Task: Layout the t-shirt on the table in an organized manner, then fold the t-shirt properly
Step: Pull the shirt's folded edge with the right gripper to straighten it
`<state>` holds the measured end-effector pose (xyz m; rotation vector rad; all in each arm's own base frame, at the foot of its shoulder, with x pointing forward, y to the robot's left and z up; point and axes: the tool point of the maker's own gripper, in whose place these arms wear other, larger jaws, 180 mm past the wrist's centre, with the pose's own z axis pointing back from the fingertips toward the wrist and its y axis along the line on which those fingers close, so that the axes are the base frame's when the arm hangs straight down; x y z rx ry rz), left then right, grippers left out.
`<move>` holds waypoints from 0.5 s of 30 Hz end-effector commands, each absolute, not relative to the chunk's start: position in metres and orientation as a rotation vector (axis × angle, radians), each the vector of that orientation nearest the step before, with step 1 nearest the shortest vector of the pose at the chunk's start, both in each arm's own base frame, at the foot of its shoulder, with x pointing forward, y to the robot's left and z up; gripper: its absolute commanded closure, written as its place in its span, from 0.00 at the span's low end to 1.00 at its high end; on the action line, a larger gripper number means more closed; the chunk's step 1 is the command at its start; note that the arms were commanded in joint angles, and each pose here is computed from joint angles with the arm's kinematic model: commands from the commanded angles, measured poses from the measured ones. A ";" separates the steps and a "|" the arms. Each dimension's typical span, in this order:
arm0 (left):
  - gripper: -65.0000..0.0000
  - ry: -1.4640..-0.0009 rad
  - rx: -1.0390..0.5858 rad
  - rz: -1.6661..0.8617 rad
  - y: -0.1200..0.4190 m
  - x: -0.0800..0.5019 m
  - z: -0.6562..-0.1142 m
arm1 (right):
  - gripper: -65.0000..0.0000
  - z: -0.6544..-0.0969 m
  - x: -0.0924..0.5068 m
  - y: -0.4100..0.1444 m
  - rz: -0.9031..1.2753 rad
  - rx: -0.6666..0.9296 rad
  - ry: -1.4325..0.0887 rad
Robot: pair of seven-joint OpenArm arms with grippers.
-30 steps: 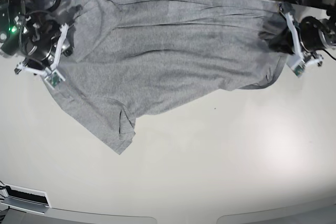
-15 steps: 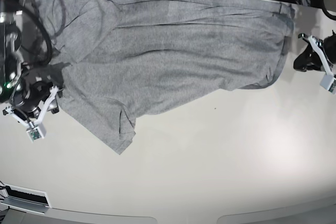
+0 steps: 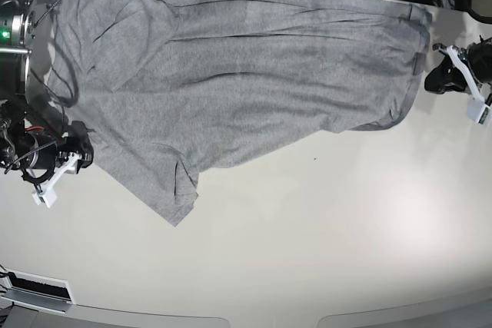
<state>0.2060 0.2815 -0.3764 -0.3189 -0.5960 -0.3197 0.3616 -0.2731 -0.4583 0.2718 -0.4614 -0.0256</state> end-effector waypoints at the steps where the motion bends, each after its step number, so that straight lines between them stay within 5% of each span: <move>1: 1.00 -0.635 -0.317 -0.333 0.284 0.215 -0.364 | 0.52 -0.437 0.384 -0.277 -0.029 0.287 -0.542; 8: 1.00 -0.643 -0.338 -0.319 0.280 0.215 -0.364 | 0.52 -0.448 0.380 -0.232 0.034 0.378 -0.529; 15: 1.00 -0.628 -0.335 -0.321 0.280 0.213 -0.366 | 0.52 -0.454 0.386 -0.251 0.005 0.258 -0.548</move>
